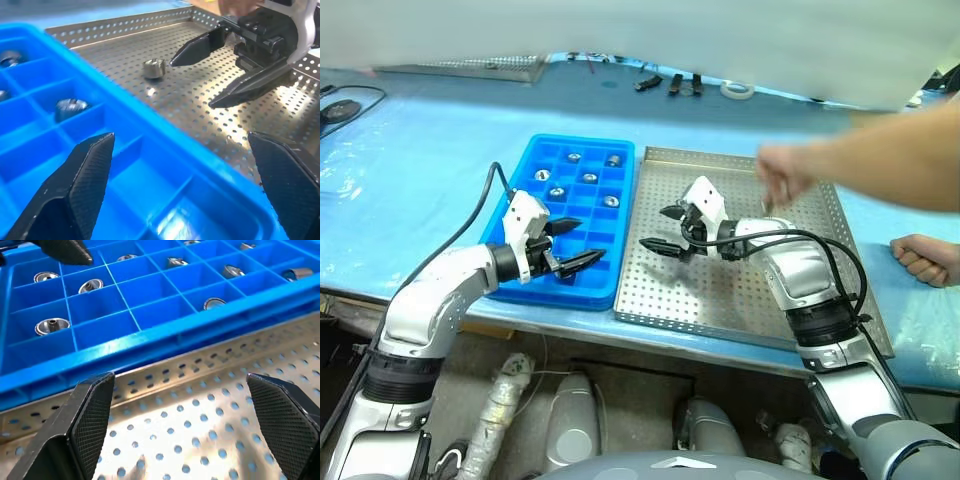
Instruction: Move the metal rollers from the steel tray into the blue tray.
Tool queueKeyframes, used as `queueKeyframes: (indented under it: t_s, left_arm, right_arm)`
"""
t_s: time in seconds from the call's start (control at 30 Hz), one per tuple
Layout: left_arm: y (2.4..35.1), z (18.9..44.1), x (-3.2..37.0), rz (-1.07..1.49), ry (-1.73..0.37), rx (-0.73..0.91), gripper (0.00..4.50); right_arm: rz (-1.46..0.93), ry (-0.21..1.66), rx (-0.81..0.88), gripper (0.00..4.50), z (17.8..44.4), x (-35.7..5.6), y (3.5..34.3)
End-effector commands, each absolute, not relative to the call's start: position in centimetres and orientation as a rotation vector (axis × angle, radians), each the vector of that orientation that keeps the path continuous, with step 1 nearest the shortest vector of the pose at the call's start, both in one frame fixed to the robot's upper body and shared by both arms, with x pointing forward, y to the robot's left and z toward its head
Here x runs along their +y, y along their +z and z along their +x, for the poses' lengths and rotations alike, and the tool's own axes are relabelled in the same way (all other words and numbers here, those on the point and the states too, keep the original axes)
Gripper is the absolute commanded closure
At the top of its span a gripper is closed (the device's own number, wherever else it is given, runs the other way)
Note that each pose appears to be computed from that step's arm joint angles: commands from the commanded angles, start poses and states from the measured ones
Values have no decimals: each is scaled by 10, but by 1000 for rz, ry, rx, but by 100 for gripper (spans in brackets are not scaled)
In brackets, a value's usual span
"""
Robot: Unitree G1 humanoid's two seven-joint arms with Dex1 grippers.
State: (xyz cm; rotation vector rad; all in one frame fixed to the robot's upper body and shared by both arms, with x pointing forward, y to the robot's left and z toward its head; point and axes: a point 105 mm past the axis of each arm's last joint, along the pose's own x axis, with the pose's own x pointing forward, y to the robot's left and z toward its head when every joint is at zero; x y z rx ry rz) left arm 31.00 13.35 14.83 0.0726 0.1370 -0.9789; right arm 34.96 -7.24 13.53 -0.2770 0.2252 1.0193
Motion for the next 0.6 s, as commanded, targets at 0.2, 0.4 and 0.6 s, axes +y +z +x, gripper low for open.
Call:
queueKeyframes:
  t_s: [0.2,0.4,0.6]
  left_arm:
    - [155,312,128,103,-1021,109,0]
    - [155,313,122,102,-1048,109,0]
    - [156,316,106,89,-1111,104,0]
  right_arm:
    - [-275,991,151,5,348,-77,155]
    - [-279,895,166,5,355,-100,154]
    - [-264,741,180,5,357,-142,156]
